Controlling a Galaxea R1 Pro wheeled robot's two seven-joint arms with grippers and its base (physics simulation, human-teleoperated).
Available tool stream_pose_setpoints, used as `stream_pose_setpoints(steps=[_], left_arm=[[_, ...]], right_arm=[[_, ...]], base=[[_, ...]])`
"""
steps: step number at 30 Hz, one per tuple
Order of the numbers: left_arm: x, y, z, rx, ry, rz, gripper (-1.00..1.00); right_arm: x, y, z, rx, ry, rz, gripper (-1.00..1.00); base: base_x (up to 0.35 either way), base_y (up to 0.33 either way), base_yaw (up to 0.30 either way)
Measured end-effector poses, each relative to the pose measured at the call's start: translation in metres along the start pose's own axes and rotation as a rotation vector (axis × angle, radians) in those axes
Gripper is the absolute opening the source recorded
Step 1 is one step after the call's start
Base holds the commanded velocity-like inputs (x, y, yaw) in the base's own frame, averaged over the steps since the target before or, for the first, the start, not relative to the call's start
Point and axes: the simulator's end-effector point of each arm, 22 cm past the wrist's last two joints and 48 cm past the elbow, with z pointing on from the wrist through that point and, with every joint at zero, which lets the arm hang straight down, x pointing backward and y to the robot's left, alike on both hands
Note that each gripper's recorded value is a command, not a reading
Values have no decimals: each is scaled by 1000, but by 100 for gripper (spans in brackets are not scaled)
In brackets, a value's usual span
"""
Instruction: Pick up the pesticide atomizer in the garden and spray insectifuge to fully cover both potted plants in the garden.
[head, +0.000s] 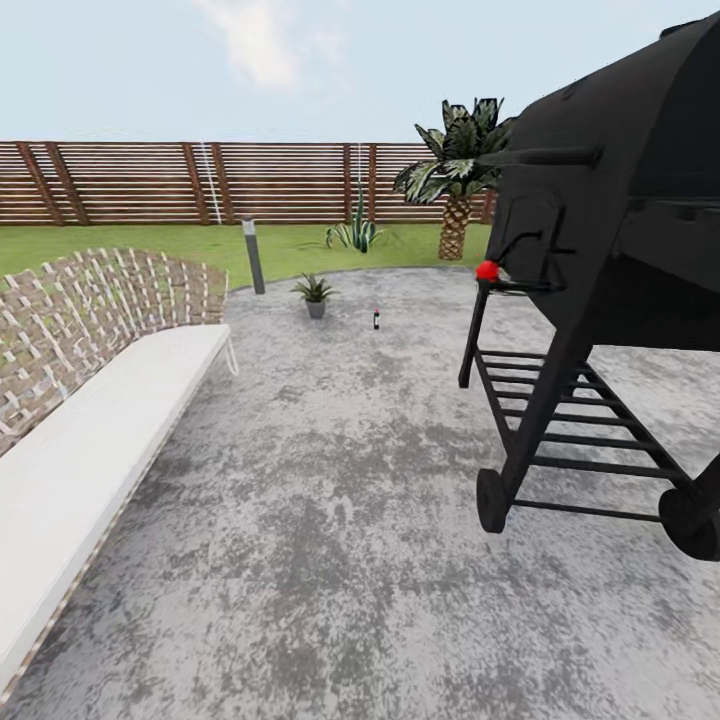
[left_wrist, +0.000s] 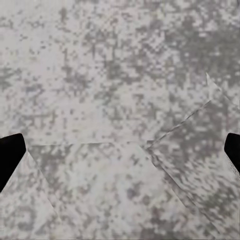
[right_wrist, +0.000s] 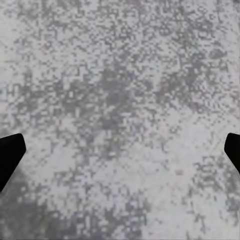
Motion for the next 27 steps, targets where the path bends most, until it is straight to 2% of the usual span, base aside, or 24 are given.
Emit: stream_pose_setpoints(steps=[14,27], left_arm=[[0,0,0,0,0,0,100],[0,0,0,0,0,0,100]], right_arm=[[0,0,0,0,0,0,100],[0,0,0,0,0,0,100]], base=[[272,207,0],[329,92,0]])
